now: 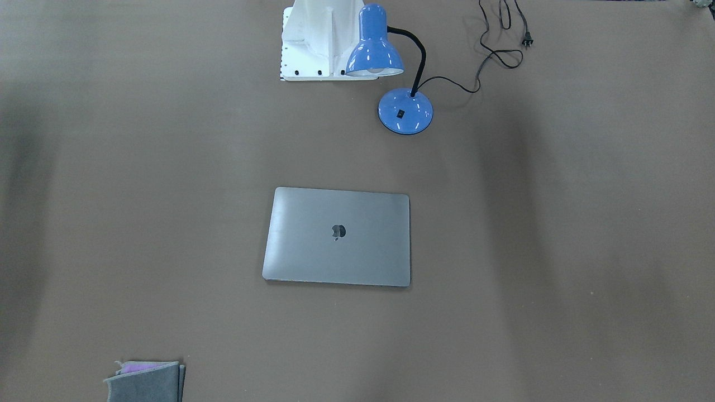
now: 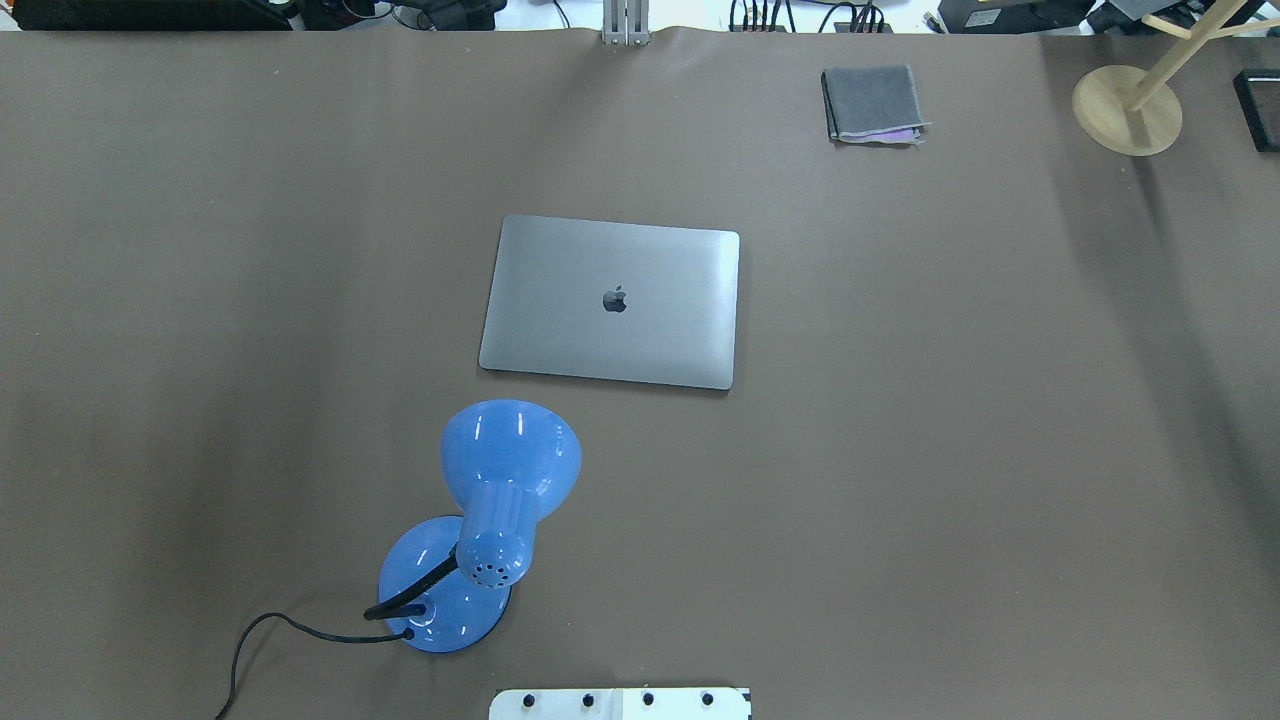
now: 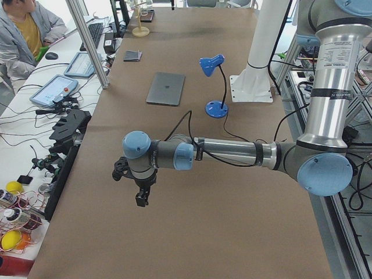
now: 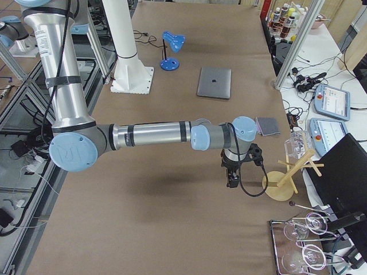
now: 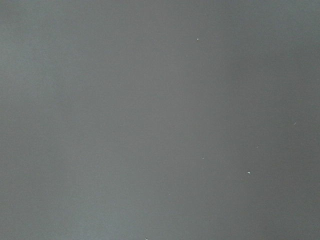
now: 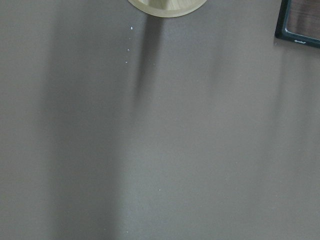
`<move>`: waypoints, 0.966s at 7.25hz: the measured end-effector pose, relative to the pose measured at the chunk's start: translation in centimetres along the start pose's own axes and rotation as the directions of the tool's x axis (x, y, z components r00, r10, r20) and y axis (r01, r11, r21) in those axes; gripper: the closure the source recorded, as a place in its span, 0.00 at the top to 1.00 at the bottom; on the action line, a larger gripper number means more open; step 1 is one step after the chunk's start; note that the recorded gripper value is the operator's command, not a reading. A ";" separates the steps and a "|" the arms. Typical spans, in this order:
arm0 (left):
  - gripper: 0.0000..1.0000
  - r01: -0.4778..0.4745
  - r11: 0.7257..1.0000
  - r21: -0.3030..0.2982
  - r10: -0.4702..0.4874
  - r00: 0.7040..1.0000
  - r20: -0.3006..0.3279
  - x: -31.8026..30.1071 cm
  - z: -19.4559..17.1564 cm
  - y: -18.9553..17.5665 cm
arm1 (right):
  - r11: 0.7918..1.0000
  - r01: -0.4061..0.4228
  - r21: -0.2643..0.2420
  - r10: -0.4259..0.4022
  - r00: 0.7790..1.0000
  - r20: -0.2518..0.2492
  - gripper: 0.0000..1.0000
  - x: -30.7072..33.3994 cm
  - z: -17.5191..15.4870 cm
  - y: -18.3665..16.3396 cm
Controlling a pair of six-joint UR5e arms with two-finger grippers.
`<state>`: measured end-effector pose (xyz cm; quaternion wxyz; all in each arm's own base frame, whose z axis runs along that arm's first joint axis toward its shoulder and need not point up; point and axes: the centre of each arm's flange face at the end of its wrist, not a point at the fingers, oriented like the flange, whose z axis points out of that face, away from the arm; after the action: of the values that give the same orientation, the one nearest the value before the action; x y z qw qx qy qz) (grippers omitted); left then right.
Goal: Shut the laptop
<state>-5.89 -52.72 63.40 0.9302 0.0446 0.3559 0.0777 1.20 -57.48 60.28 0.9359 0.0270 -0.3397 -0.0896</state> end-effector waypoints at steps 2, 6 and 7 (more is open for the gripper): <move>0.98 -0.001 1.000 0.011 0.001 1.000 -0.010 0.2 -0.7 0.4 | 1.000 -0.011 0.001 0.011 1.000 -0.002 1.00 -0.3 -0.6 0.0; 0.98 -0.025 0.999 0.035 0.025 1.000 -0.002 1.3 -1.9 1.0 | 1.000 -0.017 0.002 0.017 1.000 -0.003 1.00 -0.1 -0.5 1.0; 0.98 -0.024 0.999 0.033 0.024 1.000 -0.001 1.2 -1.8 1.2 | 1.000 -0.018 0.001 0.018 1.000 -0.003 1.00 0.0 -0.5 1.2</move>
<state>-6.30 -51.26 61.46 0.9281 0.0644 0.3574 0.0828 1.65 -56.30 60.04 0.9371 0.0247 -0.3387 -0.0809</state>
